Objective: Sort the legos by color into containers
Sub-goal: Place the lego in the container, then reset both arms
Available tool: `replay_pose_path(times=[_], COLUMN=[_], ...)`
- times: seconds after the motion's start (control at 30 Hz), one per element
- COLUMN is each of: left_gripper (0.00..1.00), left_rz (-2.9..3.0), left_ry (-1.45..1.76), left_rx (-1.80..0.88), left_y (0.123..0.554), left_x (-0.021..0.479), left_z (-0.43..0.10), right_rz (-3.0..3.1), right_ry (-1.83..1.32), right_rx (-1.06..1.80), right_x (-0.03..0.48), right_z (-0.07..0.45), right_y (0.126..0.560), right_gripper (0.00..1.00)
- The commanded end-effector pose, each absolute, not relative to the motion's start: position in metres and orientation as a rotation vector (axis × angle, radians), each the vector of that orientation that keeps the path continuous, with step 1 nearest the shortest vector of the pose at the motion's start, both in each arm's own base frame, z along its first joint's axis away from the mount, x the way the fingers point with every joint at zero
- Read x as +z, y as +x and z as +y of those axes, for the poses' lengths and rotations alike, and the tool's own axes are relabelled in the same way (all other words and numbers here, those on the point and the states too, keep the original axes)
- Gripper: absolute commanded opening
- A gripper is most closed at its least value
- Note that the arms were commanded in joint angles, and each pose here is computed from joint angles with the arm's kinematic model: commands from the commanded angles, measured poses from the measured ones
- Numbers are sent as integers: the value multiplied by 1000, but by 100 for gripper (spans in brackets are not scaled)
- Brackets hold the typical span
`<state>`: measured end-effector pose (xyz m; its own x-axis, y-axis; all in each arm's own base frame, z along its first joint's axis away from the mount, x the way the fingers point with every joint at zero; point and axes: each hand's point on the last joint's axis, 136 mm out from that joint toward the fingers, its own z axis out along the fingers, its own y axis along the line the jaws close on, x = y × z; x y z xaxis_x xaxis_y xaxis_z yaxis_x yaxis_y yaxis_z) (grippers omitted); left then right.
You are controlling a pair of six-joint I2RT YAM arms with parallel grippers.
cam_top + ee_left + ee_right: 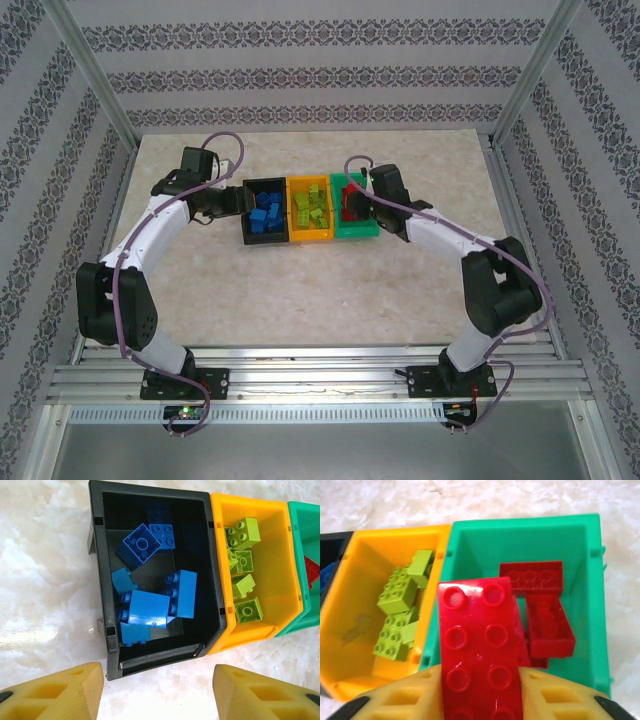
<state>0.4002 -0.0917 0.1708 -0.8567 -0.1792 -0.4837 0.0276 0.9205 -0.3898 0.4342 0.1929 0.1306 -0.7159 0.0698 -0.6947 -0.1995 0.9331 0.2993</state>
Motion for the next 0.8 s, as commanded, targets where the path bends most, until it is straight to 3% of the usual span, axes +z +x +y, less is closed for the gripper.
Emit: replay_pose_path(times=[0.0,0.13,0.47,0.77], left_gripper=[60,60,60,60], left_rz=[2541,2543,2527,2472], left_ry=[-124,-125,-119,-119], left_rx=[-556,-534,-539,-460], left_y=[404,404,405,404], left_x=[175,175,176,184], left_z=[-92,-89,-89,-79], right_rz=[2327,2300,2200,2068], right_ry=[-93,-113,-235,-49], right_rx=[481,517,507,188], right_x=[140,153,179,189], right_z=[189,194,184,96], right_y=[450,434,350,326], right_gripper=[48,67,75,85])
